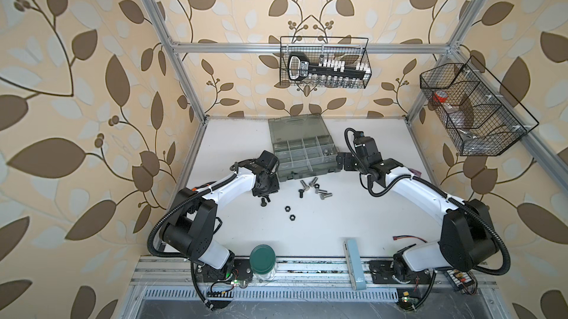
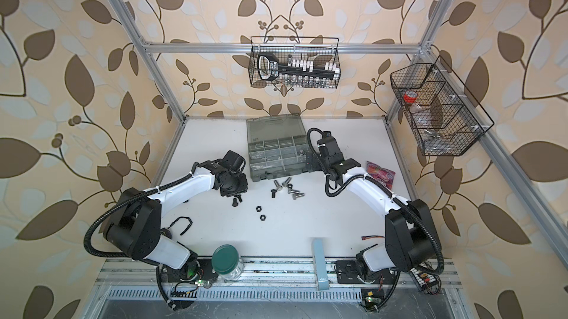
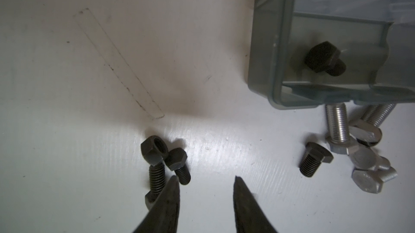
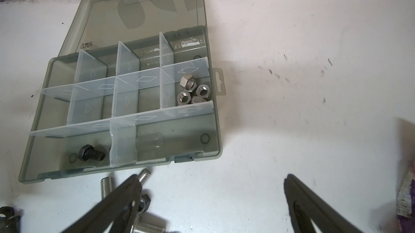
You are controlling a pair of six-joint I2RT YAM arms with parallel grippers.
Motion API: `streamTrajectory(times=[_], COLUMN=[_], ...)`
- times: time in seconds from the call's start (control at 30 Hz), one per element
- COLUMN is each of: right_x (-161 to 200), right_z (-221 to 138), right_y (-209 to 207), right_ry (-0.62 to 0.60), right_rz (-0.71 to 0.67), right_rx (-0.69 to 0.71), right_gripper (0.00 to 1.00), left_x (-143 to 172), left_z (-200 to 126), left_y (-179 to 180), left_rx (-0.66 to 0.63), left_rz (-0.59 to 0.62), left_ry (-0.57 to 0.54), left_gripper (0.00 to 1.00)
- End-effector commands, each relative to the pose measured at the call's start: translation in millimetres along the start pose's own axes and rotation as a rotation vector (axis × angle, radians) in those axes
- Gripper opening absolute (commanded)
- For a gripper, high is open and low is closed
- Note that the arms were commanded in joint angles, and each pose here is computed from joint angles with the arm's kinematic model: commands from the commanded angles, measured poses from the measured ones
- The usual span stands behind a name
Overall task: Sort the screws and nuts into containers
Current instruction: Pick up the screw from the middle-left of the table.
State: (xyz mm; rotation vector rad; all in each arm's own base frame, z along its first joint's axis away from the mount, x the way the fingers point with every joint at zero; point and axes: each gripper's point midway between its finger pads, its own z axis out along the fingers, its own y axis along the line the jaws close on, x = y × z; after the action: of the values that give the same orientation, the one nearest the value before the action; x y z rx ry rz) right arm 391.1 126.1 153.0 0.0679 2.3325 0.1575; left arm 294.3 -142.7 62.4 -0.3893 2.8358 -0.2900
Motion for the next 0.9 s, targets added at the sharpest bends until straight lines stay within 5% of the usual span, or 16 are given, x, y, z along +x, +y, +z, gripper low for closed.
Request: streamTrajectory(times=[0.0,0.87], right_x=[6.6,7.3], right_z=[4.0,3.7], right_y=[1.5,-0.7], right_ry=[0.019,0.019], right_rz=[-0.009,-0.010], right_rx=[-0.006,0.005], right_gripper=[1.00,1.00], left_x=[6.3,23.3], left_z=[7.7,32.0], left_y=[4.5,18.1], left_rx=[-0.016,-0.071], left_rz=[-0.020,-0.025], left_ry=[0.020,0.091], left_gripper=[0.39,0.36])
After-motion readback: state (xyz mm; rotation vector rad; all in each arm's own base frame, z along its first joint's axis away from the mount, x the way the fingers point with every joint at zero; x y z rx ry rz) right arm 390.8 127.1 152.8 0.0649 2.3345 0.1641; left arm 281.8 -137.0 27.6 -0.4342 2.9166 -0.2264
